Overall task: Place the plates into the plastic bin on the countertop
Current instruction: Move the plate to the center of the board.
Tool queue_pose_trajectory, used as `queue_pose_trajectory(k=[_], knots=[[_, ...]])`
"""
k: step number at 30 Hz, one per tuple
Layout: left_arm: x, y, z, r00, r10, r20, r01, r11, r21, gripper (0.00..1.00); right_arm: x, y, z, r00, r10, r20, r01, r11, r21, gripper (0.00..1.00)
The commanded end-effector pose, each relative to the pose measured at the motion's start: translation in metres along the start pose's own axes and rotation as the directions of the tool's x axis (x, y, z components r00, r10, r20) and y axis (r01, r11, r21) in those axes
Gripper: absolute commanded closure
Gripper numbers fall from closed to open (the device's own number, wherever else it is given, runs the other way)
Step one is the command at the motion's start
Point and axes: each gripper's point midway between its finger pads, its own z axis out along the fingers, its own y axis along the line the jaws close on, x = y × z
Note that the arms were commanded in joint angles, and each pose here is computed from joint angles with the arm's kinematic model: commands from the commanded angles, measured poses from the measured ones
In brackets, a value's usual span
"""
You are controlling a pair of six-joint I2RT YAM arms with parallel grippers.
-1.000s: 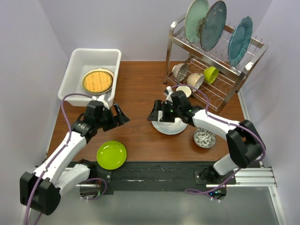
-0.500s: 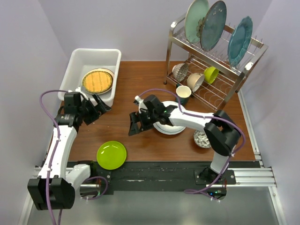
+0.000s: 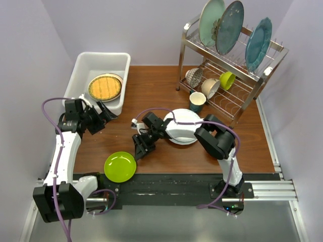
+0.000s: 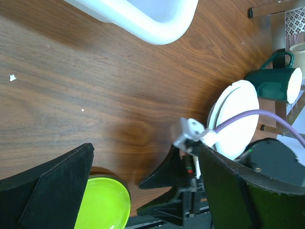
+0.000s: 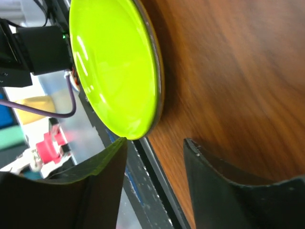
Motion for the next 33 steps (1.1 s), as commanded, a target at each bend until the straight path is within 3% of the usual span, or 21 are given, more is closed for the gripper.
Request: queue_pose_trajectory(k=[1, 8, 15, 21, 33], knots=[[-0.012, -0.011, -0.006, 0.998, 0.051, 0.026, -0.052, 0.997, 0.053, 0.04, -0.001, 0.032, 0.007, 0.997, -0.057, -0.046, 0.052, 0.994, -0.099, 0.50], [-0.006, -0.008, -0.008, 0.998, 0.052, 0.025, -0.053, 0.997, 0.054, 0.04, 0.011, 0.025, 0.027, 0.991, -0.065, -0.116, 0.060, 0.997, -0.041, 0.56], [-0.005, -0.007, -0.009, 0.998, 0.054, 0.029, -0.056, 0.997, 0.053, 0.04, 0.017, -0.002, 0.031, 0.988, -0.027, -0.150, 0.048, 0.990, 0.134, 0.79], [-0.003, -0.006, -0.010, 0.998, 0.060, 0.023, -0.061, 0.997, 0.049, 0.04, 0.013, -0.026, 0.022, 0.992, -0.003, -0.128, 0.040, 0.956, 0.289, 0.89], [0.015, 0.006, -0.005, 0.997, 0.067, -0.026, -0.066, 0.997, 0.042, 0.05, -0.010, -0.073, -0.018, 0.991, 0.133, 0.026, -0.132, 0.908, 0.398, 0.96]])
